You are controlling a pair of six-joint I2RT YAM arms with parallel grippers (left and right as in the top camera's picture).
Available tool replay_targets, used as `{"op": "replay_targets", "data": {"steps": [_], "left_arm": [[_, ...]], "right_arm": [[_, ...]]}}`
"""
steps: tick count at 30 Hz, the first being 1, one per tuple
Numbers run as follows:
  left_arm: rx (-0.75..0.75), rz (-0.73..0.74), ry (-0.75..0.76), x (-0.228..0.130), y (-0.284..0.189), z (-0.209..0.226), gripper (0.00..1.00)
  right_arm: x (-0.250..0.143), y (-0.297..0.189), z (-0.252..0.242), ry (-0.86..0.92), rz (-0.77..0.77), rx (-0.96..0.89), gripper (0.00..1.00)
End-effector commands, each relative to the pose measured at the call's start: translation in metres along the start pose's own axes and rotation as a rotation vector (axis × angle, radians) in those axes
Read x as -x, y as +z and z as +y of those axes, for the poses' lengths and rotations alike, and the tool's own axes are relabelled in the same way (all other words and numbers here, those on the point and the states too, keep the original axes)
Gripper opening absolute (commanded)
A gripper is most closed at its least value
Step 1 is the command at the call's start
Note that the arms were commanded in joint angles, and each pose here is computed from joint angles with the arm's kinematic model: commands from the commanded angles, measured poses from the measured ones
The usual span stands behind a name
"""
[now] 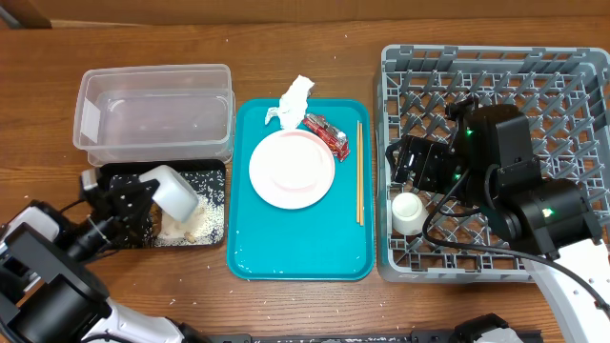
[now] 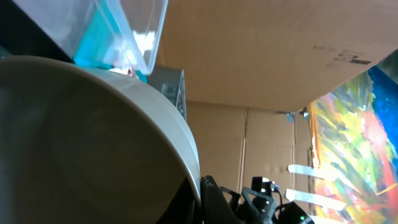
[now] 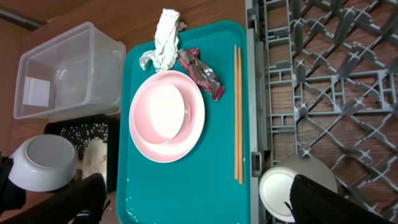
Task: Sort waste into correct bins and load items into the dishwasher
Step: 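Tip the grey bowl over the black tray to dump the rice, then set the empty grey bowl back on the teal tray with left gripper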
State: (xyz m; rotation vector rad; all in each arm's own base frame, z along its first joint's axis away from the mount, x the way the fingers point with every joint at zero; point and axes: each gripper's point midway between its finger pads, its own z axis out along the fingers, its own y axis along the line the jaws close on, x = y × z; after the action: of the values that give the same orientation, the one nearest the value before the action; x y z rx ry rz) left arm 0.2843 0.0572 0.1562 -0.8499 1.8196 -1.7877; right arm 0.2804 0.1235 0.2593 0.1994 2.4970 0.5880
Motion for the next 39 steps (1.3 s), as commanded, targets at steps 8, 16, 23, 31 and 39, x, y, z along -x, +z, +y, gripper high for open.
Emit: {"op": "replay_targets", "data": {"steps": [8, 16, 23, 31, 39], "left_arm": [[0.036, 0.132, 0.375, -0.019, 0.015, -0.038, 0.04], [0.095, 0.347, 0.656, -0.057, 0.045, -0.075, 0.04], [0.592, 0.470, 0.659, -0.068, 0.086, -0.062, 0.04], [1.012, 0.349, 0.860, -0.112, 0.124, -0.056, 0.04], [1.128, 0.417, 0.902, -0.163, 0.151, -0.008, 0.04]], "right_arm": [[0.005, -0.003, 0.006, -0.008, -0.019, 0.018, 0.97], [0.004, -0.003, 0.010, -0.010, -0.014, 0.041, 0.97], [0.005, -0.003, 0.011, -0.010, -0.016, 0.042, 0.97], [0.005, -0.003, 0.010, -0.010, -0.016, 0.042, 0.97], [0.004, -0.003, 0.010, -0.009, -0.011, 0.039, 0.98]]}}
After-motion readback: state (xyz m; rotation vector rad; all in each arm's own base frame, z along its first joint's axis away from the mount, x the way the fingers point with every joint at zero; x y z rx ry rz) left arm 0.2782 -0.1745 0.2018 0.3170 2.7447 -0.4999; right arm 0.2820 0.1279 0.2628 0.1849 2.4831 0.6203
